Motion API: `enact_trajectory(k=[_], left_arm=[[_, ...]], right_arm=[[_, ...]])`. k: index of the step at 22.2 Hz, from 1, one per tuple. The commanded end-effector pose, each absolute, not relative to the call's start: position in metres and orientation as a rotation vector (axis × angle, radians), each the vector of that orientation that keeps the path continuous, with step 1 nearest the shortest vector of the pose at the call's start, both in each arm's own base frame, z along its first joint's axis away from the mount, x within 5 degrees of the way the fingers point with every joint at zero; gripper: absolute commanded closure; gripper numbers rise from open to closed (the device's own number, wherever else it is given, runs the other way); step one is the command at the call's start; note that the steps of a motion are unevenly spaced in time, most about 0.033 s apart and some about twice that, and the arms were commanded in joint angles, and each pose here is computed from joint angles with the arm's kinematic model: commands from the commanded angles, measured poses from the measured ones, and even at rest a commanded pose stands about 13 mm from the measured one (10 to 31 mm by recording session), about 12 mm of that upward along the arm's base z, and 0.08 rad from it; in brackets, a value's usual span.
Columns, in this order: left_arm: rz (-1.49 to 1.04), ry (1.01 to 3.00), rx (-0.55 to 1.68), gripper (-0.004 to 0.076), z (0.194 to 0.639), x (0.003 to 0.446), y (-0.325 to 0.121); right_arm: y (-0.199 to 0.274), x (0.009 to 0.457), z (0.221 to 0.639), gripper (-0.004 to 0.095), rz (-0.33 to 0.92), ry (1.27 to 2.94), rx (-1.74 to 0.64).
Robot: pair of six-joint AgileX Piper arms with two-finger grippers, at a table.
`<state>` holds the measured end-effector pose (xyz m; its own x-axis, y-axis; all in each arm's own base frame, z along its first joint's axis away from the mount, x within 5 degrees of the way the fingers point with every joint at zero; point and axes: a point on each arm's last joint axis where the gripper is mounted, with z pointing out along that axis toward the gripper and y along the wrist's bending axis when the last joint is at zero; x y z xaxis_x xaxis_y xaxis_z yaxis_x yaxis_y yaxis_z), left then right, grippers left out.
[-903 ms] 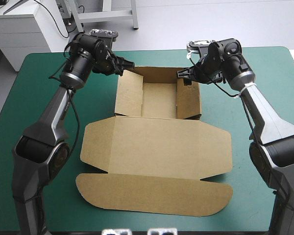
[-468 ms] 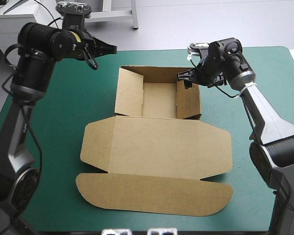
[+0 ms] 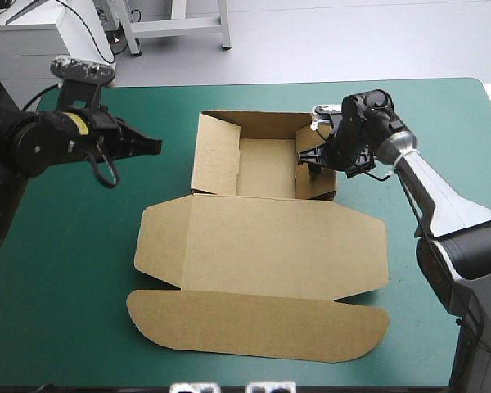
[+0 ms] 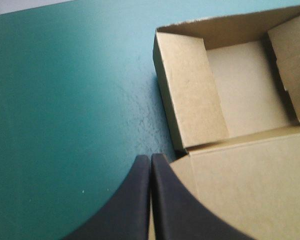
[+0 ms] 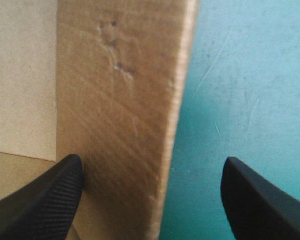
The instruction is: Fold the box
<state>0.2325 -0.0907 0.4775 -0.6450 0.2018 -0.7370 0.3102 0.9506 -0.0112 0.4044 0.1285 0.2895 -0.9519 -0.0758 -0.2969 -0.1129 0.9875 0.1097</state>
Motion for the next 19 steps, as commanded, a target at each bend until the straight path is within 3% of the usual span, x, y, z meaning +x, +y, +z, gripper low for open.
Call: enact_trajectory(k=[1,6,10,11,13,14,15,16,19], left_arm=[[-0.209,2.196,0.343,0.0732,0.483,0.202,-0.08],[-0.186,2.207,0.353,0.0732,0.461,0.175,-0.067],[-0.179,2.107,0.342,0.0732,0.441,0.14,-0.051],[-0.178,2.108,0.343,0.0732,0.431,0.131,-0.048],[-0.176,2.122,0.347,0.0732,0.409,0.115,-0.041],[-0.175,2.124,0.349,0.0732,0.394,0.105,-0.037],[-0.18,2.116,0.349,0.0732,0.387,0.101,-0.035],[-0.197,2.099,0.344,0.0732,0.377,0.094,-0.033],[-0.26,2.013,0.324,0.0732,0.363,0.08,-0.031]], right_arm=[[0.128,0.4,0.305,0.0207,0.227,2.769,-0.168],[0.13,0.401,0.302,0.0207,0.26,2.759,-0.167],[0.129,0.398,0.3,0.0226,0.244,2.785,-0.221],[0.129,0.398,0.299,0.0278,0.241,2.794,-0.229],[0.129,0.398,0.299,0.0475,0.234,2.799,-0.236],[0.129,0.398,0.297,0.071,0.229,2.804,-0.252],[0.129,0.398,0.297,0.0836,0.227,2.804,-0.26],[0.129,0.399,0.296,0.0913,0.226,2.805,-0.268],[0.129,0.402,0.314,0.0928,0.23,2.737,-0.269]])
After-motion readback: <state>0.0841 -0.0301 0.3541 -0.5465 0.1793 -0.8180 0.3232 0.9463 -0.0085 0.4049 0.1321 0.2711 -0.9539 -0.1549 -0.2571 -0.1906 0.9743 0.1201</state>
